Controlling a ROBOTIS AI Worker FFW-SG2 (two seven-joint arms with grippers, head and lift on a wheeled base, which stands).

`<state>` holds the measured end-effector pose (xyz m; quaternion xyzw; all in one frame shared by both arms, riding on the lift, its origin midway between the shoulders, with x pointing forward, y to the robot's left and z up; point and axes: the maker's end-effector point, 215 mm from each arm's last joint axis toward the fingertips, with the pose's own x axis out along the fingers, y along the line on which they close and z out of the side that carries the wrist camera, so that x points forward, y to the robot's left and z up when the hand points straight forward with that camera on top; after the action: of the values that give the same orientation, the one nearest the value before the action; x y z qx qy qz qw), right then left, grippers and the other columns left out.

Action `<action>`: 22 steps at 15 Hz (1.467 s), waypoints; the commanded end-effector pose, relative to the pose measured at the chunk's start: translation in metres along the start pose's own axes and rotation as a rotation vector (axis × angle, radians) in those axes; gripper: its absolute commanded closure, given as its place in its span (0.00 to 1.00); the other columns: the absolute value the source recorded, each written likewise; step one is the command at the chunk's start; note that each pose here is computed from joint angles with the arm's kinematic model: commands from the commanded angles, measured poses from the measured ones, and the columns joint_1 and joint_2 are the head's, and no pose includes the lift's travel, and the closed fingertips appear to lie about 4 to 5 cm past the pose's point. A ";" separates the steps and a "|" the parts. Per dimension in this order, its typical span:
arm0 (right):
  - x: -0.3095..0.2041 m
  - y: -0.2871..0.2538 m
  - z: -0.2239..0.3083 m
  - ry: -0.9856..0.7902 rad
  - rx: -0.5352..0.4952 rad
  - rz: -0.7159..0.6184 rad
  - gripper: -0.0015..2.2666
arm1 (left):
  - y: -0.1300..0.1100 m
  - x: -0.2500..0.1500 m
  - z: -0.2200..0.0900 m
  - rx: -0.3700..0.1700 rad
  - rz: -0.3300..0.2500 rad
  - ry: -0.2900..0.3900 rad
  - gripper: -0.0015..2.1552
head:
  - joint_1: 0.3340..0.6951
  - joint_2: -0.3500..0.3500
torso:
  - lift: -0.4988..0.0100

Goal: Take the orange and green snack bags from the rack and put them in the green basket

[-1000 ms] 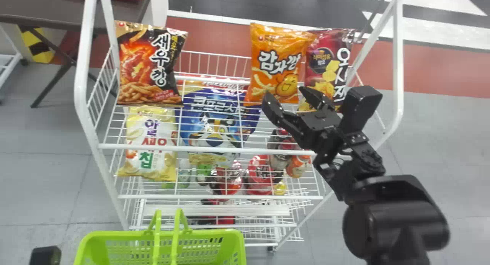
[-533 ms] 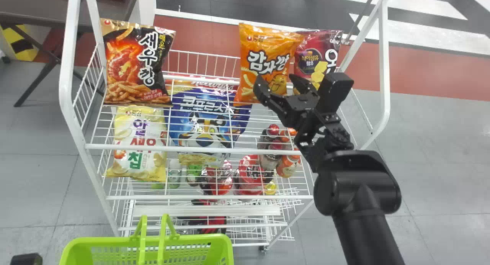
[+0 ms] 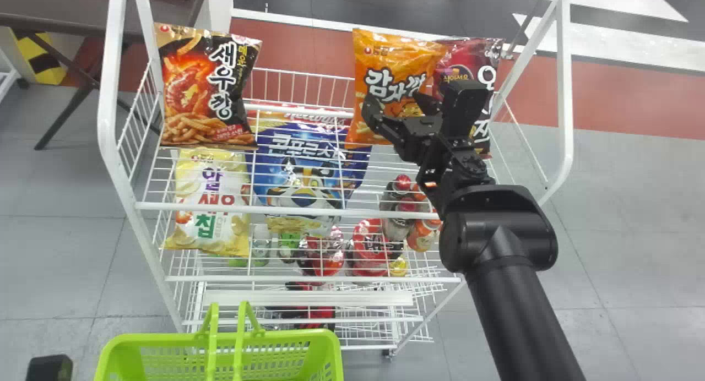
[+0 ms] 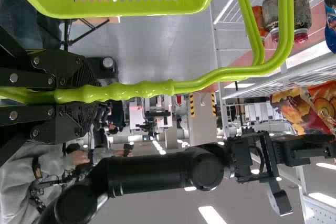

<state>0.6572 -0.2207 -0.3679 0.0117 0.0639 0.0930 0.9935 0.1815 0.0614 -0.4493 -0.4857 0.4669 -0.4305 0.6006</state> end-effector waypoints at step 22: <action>-0.064 0.032 0.041 -0.013 0.045 0.074 0.95 | 0.002 0.002 0.000 -0.009 -0.003 -0.002 1.00 | 1.00 0.22 | 0.98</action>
<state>0.6149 -0.2016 -0.3293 0.0249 0.0598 0.1182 0.9909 0.1822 0.0600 -0.4517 -0.4901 0.4674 -0.4280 0.5984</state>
